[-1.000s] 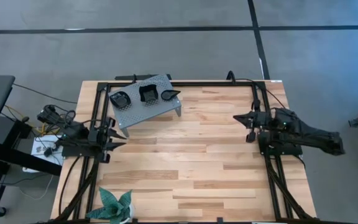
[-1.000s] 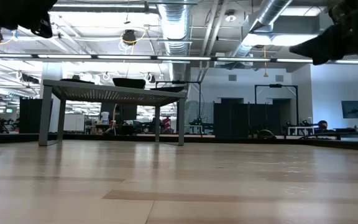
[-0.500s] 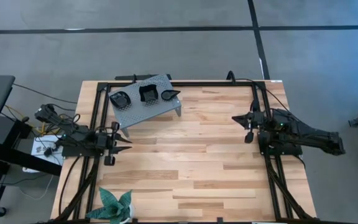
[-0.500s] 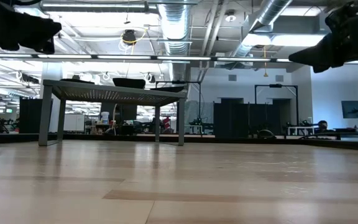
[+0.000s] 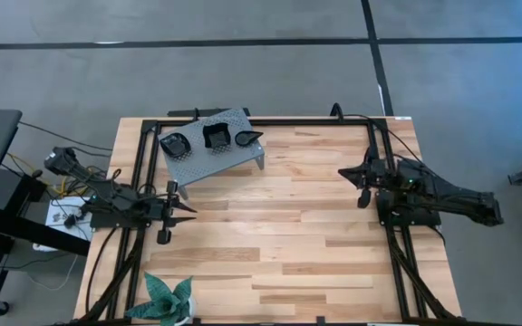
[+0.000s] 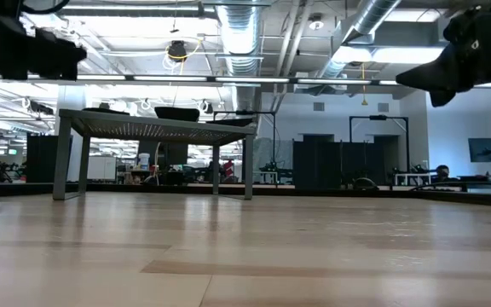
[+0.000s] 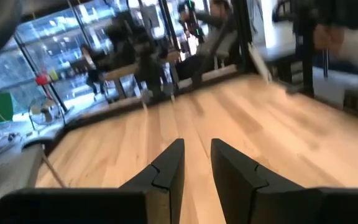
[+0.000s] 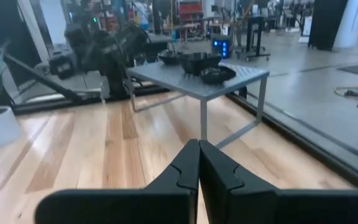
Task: Pick & Place Mini shaped plates
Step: Return to Home Position
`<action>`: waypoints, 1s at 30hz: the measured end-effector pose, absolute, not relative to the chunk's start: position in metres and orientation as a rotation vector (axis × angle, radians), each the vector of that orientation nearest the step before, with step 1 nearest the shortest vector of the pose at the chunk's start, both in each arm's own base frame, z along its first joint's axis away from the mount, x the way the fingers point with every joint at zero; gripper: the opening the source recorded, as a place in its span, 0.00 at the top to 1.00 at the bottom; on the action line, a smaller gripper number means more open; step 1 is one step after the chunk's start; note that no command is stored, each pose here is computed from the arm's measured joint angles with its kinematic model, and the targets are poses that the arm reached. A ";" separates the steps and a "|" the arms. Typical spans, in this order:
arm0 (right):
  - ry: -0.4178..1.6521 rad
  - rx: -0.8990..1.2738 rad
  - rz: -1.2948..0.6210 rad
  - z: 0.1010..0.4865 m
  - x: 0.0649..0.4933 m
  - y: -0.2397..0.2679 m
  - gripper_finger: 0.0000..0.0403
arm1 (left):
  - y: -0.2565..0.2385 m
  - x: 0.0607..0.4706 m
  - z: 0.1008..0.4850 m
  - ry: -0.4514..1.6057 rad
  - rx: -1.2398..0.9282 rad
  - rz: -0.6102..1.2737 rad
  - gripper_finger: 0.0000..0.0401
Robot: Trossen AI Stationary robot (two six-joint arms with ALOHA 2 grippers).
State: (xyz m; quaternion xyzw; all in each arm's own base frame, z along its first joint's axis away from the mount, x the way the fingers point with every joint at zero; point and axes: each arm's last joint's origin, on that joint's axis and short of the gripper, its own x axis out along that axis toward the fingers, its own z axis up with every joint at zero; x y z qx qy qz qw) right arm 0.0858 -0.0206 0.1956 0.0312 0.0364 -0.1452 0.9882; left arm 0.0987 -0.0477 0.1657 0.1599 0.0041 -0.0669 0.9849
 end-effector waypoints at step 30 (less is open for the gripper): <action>0.025 -0.095 -0.291 0.165 0.097 -0.023 1.00 | -0.045 0.094 0.189 -0.210 0.089 -0.098 0.80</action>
